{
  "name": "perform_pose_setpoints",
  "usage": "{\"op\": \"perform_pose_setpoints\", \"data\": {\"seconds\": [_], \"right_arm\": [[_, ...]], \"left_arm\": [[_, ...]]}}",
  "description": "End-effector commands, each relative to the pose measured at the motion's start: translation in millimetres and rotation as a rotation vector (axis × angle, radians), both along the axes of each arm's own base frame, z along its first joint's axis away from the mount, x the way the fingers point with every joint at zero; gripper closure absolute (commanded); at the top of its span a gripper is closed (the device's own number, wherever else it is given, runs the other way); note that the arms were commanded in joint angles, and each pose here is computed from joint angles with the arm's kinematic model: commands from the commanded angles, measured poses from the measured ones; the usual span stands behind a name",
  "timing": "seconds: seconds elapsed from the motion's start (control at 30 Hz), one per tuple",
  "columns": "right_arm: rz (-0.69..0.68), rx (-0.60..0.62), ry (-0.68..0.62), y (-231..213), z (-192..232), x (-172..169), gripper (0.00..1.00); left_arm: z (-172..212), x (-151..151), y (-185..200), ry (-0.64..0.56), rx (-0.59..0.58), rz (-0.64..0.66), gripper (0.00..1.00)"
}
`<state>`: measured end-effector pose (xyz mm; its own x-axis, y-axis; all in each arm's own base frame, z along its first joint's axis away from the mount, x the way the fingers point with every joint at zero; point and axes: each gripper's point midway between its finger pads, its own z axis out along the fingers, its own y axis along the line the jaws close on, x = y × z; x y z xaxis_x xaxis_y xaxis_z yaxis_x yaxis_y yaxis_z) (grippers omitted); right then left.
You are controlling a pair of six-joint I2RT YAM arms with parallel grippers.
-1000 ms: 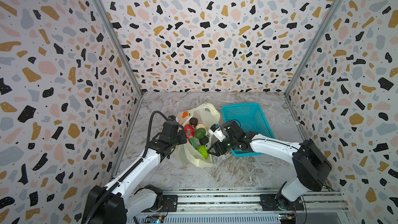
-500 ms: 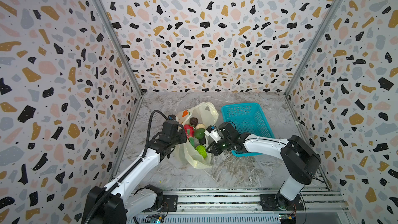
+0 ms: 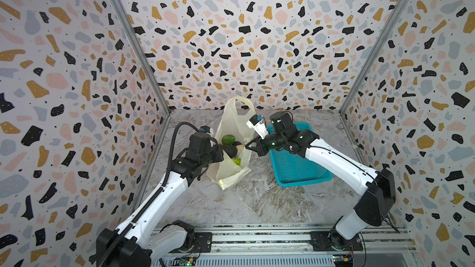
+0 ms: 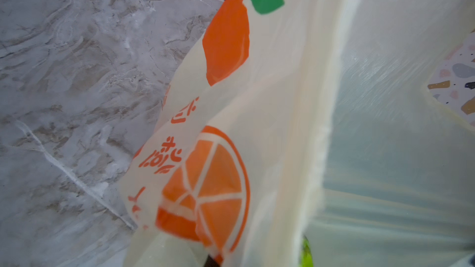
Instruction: Place the fruits into the plastic bag
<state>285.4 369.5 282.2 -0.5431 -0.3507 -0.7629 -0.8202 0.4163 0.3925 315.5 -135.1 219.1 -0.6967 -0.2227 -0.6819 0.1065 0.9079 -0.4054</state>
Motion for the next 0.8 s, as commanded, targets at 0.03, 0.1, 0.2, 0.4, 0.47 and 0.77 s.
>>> {"op": "perform_pose_setpoints", "data": {"seconds": [0.03,0.1,0.2,0.4,0.47,0.77], "right_arm": [[-0.051,-0.036,-0.078,-21,30,9,1.0],[-0.099,-0.051,-0.083,-30,31,20,1.0],[-0.161,-0.088,-0.1,-38,26,32,1.0],[-0.272,-0.186,-0.065,-48,-10,52,1.0],[-0.287,-0.202,-0.037,-47,-27,55,1.0],[-0.283,-0.224,0.091,-34,-86,58,1.0]], "left_arm": [[37,-6,-10,-0.065,-0.056,-0.062,1.0],[49,-9,-18,-0.086,-0.085,-0.109,1.0],[65,-14,-36,-0.12,-0.154,-0.209,1.0],[58,-27,-68,-0.098,-0.29,-0.381,1.0],[36,-24,-62,-0.066,-0.249,-0.345,1.0],[-29,-8,-27,0.029,-0.079,-0.143,1.0]]}}
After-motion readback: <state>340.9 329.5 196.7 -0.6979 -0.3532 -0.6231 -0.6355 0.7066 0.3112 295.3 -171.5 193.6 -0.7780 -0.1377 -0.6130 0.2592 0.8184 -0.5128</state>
